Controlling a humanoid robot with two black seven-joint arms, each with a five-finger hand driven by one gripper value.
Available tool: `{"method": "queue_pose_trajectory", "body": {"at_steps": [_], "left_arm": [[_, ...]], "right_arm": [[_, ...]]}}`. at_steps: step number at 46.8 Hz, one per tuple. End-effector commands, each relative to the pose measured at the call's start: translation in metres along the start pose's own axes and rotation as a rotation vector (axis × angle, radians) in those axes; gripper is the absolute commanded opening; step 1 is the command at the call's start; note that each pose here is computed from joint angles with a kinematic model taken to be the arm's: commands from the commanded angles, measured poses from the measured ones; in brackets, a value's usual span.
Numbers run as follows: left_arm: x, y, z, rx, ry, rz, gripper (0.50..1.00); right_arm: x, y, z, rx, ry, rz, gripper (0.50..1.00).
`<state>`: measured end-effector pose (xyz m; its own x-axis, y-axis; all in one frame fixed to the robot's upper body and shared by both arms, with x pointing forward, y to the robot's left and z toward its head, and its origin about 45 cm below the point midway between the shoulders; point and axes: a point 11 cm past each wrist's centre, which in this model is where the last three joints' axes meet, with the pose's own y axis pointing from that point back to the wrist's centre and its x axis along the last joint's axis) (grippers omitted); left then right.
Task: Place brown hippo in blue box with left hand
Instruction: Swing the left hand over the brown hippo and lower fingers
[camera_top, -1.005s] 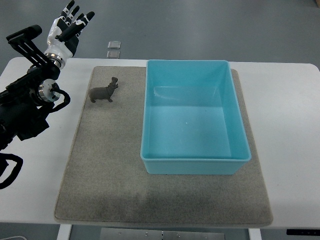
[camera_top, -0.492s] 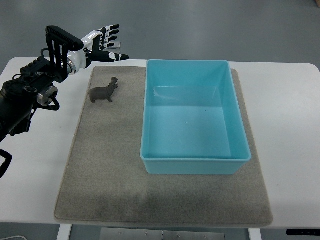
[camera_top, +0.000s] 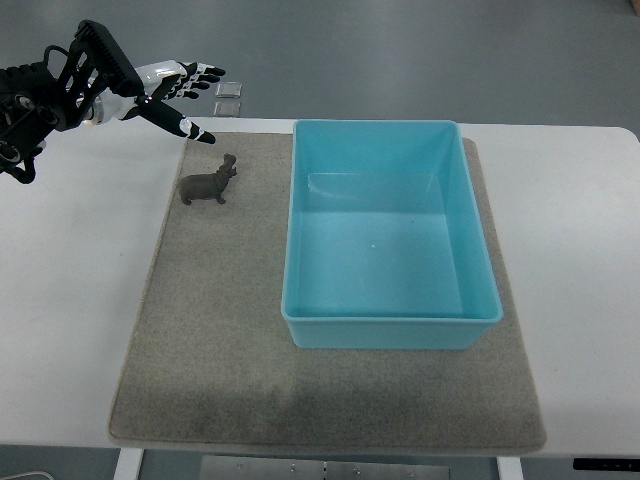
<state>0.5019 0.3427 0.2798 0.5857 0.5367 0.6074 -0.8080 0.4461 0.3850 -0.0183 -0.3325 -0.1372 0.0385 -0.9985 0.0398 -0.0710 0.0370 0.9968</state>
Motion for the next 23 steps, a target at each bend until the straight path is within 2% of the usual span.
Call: {"method": "queue_pose_trajectory", "body": {"at_steps": [1,15,23], "left_arm": [[-0.001,0.007,-0.002,0.020,-0.050,-0.046,1.000],[-0.019,0.018,0.004,0.036,-0.268,-0.219,1.000],[-0.024,0.012,0.005,0.042,-0.354,-0.215,1.000]], "right_arm": [[0.000,0.000,0.000,-0.001,0.000,0.000,0.936],[0.000,0.000,0.000,0.000,-0.001,0.000,0.936],[0.000,0.000,0.000,0.001,0.000,0.000,0.936]]}}
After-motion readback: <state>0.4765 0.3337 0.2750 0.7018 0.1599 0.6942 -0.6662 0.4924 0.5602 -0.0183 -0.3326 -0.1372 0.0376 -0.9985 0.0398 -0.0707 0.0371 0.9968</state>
